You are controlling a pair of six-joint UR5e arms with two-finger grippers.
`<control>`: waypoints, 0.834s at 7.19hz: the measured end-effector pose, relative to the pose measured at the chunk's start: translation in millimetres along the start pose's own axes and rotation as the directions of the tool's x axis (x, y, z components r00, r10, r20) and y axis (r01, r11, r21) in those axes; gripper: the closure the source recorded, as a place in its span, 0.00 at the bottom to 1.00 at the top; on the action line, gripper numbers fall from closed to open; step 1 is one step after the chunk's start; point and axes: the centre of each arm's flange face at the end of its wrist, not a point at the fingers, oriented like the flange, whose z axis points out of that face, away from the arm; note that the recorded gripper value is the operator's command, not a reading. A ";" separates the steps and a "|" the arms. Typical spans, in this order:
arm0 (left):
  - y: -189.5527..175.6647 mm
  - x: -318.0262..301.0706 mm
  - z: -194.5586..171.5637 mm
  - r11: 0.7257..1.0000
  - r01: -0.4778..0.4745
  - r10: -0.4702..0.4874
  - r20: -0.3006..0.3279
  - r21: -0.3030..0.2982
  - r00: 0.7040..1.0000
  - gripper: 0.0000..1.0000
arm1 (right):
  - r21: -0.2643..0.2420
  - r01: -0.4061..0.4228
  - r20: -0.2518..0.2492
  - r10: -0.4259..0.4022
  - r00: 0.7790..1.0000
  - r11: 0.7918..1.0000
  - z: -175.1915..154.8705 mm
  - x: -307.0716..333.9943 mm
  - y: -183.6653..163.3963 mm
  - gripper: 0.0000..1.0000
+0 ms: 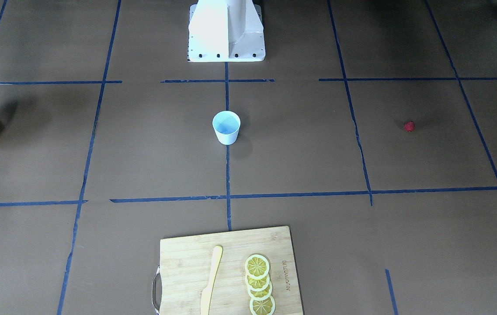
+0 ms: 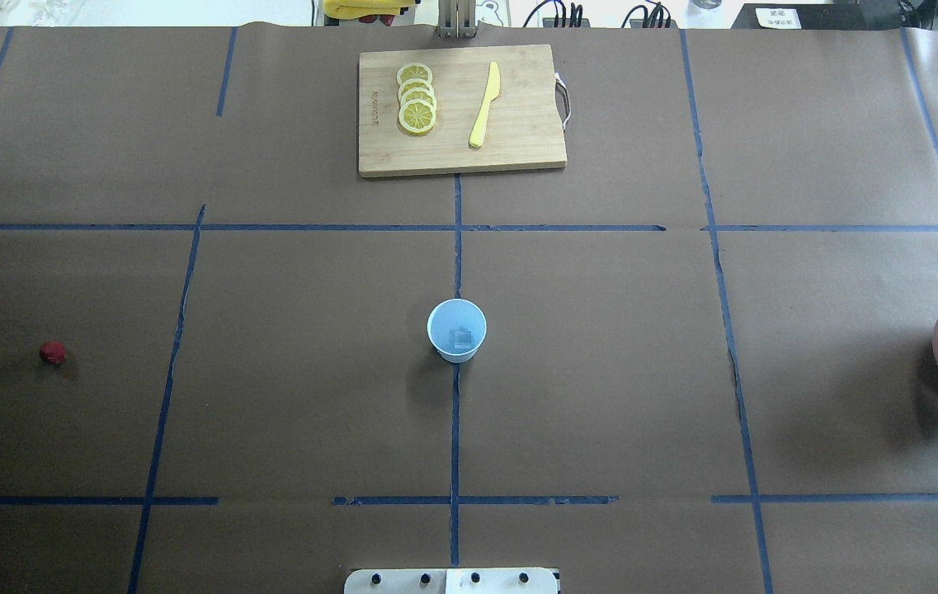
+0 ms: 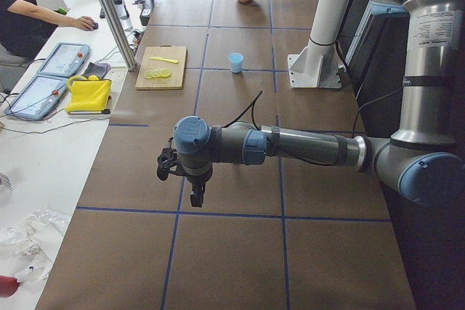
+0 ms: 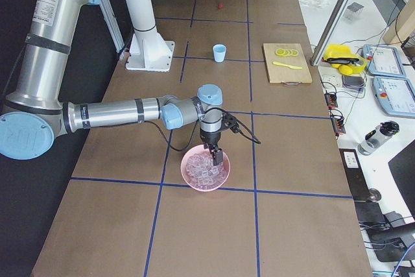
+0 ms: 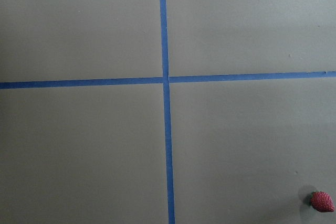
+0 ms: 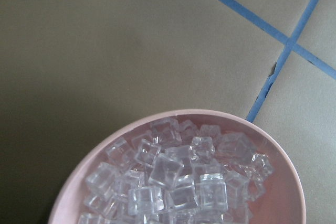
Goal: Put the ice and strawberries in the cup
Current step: 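Grasp another ice cube from the pink bowl with the right gripper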
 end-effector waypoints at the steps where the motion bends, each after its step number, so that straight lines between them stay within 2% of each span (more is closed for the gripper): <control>1: -0.2 1.2 -0.9 1.000 -0.002 0.002 0.000 0.002 1.000 0.00 | -0.016 0.011 0.000 -0.011 1.000 1.000 9.6 5.1 1.2 0.06; 4: -0.7 7.1 -6.1 1.000 -0.011 0.011 0.000 0.011 1.000 0.00 | -0.047 0.049 0.002 -0.048 0.999 0.998 31.9 16.5 -6.6 0.18; 6: -0.8 10.0 -8.7 1.000 -0.015 0.015 0.001 0.014 1.000 0.00 | -0.055 0.059 0.008 -0.058 0.998 0.997 38.2 19.0 -9.5 0.32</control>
